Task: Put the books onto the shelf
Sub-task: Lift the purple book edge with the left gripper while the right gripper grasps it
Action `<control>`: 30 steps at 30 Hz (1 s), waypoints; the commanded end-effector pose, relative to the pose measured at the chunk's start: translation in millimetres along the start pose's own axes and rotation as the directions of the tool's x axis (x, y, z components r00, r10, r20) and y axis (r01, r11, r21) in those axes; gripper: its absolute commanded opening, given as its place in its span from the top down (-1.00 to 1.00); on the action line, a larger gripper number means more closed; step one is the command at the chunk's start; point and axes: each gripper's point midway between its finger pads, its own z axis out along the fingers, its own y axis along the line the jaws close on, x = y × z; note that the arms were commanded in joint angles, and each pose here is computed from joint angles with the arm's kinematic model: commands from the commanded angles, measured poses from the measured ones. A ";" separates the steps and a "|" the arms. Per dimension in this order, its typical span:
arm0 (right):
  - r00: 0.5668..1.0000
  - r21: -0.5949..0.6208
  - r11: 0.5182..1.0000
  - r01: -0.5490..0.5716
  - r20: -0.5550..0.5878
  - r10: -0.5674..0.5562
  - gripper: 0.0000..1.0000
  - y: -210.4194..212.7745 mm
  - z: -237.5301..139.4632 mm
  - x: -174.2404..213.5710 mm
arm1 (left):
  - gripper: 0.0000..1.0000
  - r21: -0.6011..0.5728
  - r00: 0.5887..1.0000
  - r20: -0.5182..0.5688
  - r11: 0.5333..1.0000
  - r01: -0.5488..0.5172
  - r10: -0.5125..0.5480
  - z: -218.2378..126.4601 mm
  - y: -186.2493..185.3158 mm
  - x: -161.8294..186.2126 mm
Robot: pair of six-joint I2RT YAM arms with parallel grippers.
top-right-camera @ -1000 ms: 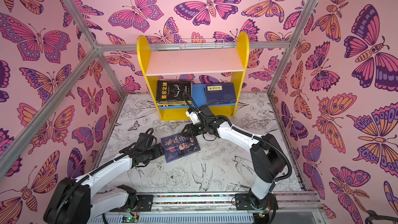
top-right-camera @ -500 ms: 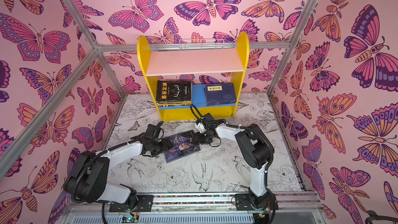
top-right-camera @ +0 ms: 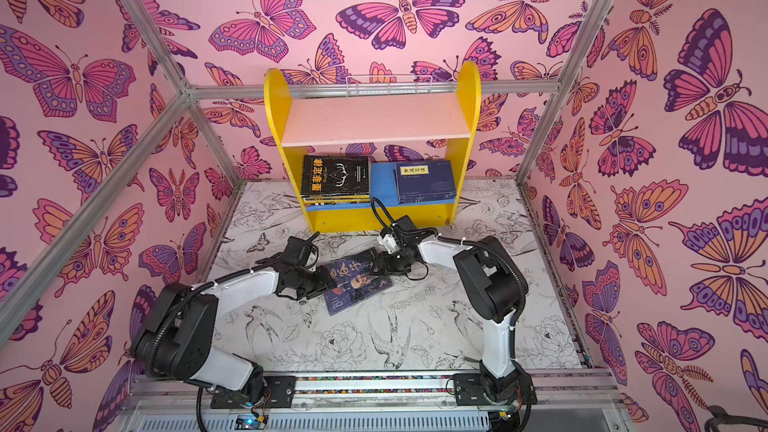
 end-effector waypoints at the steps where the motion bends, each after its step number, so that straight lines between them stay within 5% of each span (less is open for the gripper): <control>1: 0.999 -0.191 0.980 0.050 0.031 -0.045 -0.12 49.2 -12.4 -6.2 | 0.60 0.160 0.999 0.008 0.986 -0.051 0.050 -12.7 -38.6 1.9; 4: 0.997 -0.230 0.973 0.024 0.074 -0.007 -0.13 49.6 -25.7 -15.0 | 1.00 0.176 0.998 0.036 0.983 -0.062 0.056 -22.0 -41.5 1.9; 15: 0.976 -0.400 0.916 -0.041 0.181 0.123 -0.19 38.8 -79.2 -32.1 | 1.00 0.376 0.970 0.217 0.907 -0.187 0.110 -93.8 -83.6 -4.9; 30: 0.947 -0.414 0.904 -0.106 0.235 0.218 -0.40 14.5 -104.9 -35.7 | 1.00 0.394 0.928 0.328 0.867 -0.307 0.179 -125.1 -97.5 -8.1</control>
